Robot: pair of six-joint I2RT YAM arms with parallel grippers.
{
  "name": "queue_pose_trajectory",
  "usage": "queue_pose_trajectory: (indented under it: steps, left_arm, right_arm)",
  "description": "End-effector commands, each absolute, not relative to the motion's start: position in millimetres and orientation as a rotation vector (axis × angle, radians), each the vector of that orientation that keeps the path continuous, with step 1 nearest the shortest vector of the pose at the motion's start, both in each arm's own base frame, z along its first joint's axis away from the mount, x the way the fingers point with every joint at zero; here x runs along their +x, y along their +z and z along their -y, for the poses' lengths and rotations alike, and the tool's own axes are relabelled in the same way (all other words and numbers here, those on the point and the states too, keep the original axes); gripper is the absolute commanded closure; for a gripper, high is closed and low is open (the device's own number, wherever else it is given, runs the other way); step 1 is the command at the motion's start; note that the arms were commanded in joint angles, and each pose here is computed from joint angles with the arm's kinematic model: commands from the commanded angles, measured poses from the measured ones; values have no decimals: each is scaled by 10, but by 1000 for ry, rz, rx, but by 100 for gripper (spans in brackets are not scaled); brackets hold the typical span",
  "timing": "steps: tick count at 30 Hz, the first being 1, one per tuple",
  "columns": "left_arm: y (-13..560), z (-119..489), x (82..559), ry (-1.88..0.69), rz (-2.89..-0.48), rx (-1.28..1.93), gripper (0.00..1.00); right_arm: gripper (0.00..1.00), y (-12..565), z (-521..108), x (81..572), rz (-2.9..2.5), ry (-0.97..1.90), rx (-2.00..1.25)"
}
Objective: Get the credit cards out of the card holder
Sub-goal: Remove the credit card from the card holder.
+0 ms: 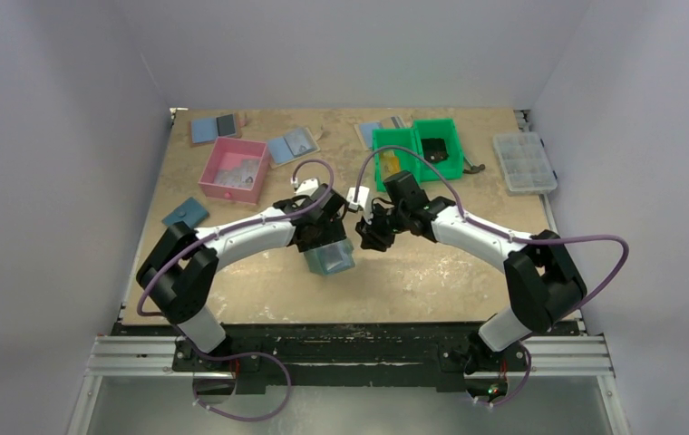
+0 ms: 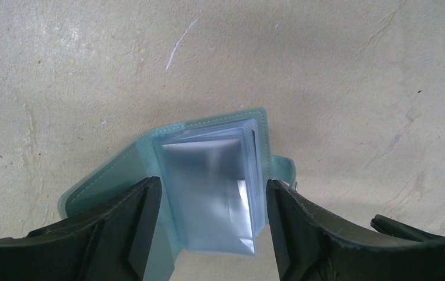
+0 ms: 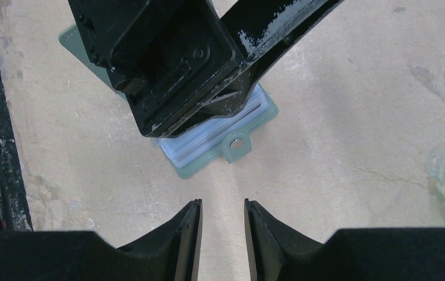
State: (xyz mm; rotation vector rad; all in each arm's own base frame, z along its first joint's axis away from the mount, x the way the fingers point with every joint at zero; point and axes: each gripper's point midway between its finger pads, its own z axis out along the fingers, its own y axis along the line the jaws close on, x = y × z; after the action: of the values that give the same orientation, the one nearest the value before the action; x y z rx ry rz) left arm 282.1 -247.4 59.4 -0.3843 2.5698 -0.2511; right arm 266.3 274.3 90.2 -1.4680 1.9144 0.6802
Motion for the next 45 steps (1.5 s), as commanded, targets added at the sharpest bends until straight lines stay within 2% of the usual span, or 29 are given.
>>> queue_pose_trajectory:
  steps: [1,22,33,38,45]
  left_arm:
    - [499,2537,2734,-179,-2603,-343,30]
    - [409,2534,2655,-197,-2632,-340,33]
    - [545,2416,2513,-253,-2613,-355,68]
    - [564,2373,2402,-350,-2582,-405,75]
    - [562,2294,2265,-465,-2536,-377,74]
  right_arm:
    - [61,1089,-2942,2704,-1799,707,-1480]
    - [61,1135,-2826,2795,-1834,776,-1401]
    - [61,1115,-2813,2774,-1834,786,-1416]
    - [60,1098,-2853,2628,-1819,877,-1461]
    - [57,1025,-2980,2487,-1864,1022,-1448]
